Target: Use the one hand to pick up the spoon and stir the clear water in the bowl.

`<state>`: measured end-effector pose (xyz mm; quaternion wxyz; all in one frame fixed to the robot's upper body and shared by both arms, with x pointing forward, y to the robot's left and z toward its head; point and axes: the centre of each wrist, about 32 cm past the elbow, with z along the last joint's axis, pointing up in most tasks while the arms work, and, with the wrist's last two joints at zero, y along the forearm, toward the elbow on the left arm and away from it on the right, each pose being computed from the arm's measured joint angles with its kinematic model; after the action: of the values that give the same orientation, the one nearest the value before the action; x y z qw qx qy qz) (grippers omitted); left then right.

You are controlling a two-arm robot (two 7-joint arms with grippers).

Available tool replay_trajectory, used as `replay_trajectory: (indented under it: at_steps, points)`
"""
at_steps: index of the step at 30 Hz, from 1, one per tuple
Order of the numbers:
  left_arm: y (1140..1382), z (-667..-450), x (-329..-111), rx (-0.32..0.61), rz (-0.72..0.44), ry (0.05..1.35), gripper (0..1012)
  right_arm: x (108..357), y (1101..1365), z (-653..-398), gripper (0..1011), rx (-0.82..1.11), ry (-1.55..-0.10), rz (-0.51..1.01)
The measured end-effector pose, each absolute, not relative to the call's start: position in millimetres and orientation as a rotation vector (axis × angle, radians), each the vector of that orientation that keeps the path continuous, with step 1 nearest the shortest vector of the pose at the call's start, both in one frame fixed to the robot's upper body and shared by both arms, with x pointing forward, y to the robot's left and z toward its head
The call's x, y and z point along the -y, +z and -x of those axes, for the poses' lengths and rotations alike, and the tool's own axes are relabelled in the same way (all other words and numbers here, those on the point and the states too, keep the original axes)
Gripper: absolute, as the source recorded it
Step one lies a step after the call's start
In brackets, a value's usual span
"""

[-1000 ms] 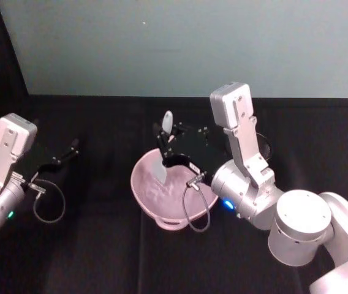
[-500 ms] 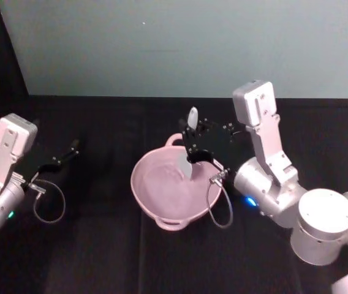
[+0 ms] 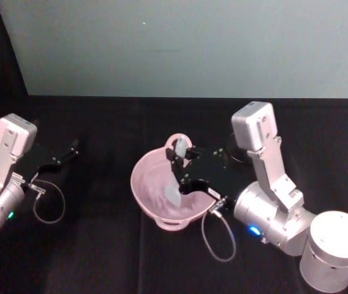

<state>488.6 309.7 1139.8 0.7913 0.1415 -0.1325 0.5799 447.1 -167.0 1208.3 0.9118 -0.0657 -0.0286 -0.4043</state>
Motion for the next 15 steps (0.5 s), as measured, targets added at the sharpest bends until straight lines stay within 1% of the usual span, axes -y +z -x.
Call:
replay_trajectory:
  at_steps: [7,15]
  points:
    - [1140,-489,-310,0.285,-0.304,1.248,1011,149,1203,-451,118,0.037,-0.807,0.109]
    - [1140,-489,-310,0.285,-0.305,1.248,1011,138,1197,-471,119,0.042,-0.849,0.074]
